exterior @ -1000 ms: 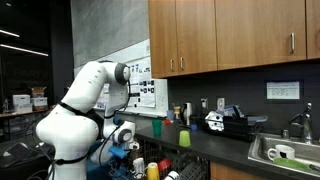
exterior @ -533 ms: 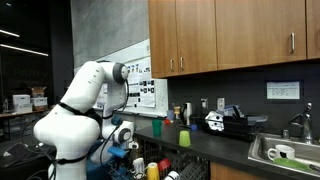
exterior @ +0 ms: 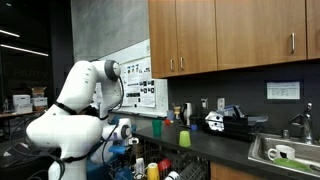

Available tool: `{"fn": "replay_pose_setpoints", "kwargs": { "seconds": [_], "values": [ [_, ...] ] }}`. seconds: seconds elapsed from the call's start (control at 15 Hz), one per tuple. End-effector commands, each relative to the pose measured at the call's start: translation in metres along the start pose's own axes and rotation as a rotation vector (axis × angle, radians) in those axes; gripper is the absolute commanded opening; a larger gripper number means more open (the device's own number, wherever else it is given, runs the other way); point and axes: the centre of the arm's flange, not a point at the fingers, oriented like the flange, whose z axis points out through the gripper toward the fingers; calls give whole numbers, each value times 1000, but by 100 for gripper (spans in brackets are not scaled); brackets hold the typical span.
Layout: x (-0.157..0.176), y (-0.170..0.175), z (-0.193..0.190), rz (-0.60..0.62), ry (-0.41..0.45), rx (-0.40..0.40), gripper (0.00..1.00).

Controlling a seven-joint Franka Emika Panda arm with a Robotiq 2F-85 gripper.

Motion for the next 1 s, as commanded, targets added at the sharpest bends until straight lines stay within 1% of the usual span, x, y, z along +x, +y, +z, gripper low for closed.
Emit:
{"fn": "replay_pose_setpoints", "kwargs": {
  "seconds": [0.0, 0.27, 0.67, 0.93],
  "values": [
    [-6, 13, -3, 39, 17, -87, 100],
    [-6, 28, -6, 86, 41, -136, 100],
    [-26, 33, -14, 67, 17, -113, 100],
    [-34, 26, -23, 49, 28, -94, 100]
  ]
}}
